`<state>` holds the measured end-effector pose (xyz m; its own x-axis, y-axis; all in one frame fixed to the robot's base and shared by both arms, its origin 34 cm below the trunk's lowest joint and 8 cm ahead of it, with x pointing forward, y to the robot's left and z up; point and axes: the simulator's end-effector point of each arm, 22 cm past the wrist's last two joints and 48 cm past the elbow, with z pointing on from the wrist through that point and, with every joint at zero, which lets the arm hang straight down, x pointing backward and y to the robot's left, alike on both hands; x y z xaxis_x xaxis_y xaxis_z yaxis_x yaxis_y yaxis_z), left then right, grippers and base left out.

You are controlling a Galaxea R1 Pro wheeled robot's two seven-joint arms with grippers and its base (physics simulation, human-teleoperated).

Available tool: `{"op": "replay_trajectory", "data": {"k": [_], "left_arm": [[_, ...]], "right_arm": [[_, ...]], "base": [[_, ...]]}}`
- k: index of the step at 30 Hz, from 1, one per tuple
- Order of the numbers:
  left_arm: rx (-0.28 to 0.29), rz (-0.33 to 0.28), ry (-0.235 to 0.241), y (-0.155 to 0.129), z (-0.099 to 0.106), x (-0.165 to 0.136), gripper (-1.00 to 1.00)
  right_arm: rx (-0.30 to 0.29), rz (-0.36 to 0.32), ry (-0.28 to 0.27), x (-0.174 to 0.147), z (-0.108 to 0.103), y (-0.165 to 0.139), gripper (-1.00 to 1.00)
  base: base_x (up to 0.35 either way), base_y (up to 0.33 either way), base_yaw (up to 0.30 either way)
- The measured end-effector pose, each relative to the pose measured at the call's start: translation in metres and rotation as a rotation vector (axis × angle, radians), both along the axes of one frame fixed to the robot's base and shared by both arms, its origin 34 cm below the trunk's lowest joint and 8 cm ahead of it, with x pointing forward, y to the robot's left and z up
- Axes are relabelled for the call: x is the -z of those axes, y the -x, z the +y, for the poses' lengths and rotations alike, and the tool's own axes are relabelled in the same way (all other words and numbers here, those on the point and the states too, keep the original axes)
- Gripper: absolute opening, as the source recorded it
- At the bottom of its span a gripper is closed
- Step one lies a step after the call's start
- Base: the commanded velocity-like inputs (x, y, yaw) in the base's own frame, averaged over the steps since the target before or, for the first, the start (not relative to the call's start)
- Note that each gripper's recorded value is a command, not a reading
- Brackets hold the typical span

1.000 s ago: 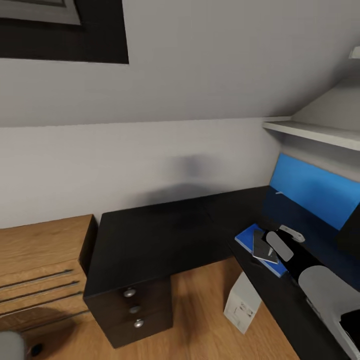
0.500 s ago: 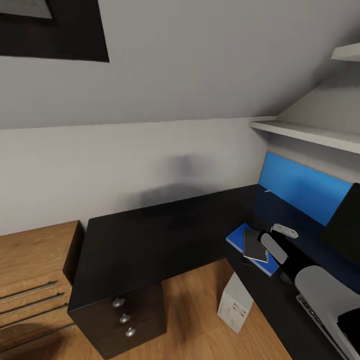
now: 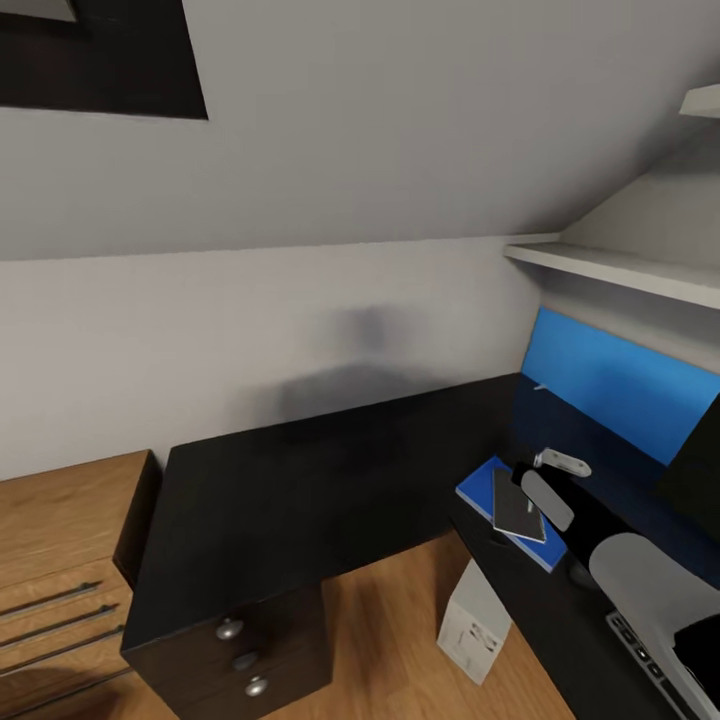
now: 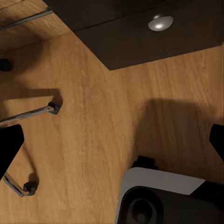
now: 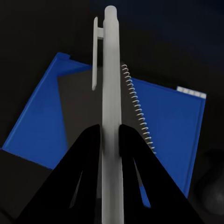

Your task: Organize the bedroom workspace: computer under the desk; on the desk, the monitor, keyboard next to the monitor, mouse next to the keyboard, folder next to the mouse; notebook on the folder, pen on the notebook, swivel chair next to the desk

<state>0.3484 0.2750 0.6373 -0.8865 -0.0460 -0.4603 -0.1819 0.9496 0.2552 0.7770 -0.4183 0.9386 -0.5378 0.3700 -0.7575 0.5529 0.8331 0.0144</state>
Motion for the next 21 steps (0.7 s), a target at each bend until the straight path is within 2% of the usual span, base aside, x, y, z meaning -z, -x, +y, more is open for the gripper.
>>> {"op": "replay_trajectory", "data": {"k": [9,15,21], "left_arm": [[0.004,-0.001,0.009,0.000,-0.007,0.000,1.00],[0.004,-0.001,0.016,0.000,-0.012,0.000,1.00],[0.005,0.000,0.017,0.000,-0.013,0.000,1.00]], "right_arm": [[0.005,0.054,0.022,0.020,-0.009,0.013,-1.00],[0.015,0.054,0.030,0.022,-0.013,0.016,-1.00],[0.009,0.058,0.068,0.022,-0.019,0.016,-1.00]], "base": [[0.099,0.000,0.000],[0.199,0.000,0.000],[0.080,0.000,0.000]]}}
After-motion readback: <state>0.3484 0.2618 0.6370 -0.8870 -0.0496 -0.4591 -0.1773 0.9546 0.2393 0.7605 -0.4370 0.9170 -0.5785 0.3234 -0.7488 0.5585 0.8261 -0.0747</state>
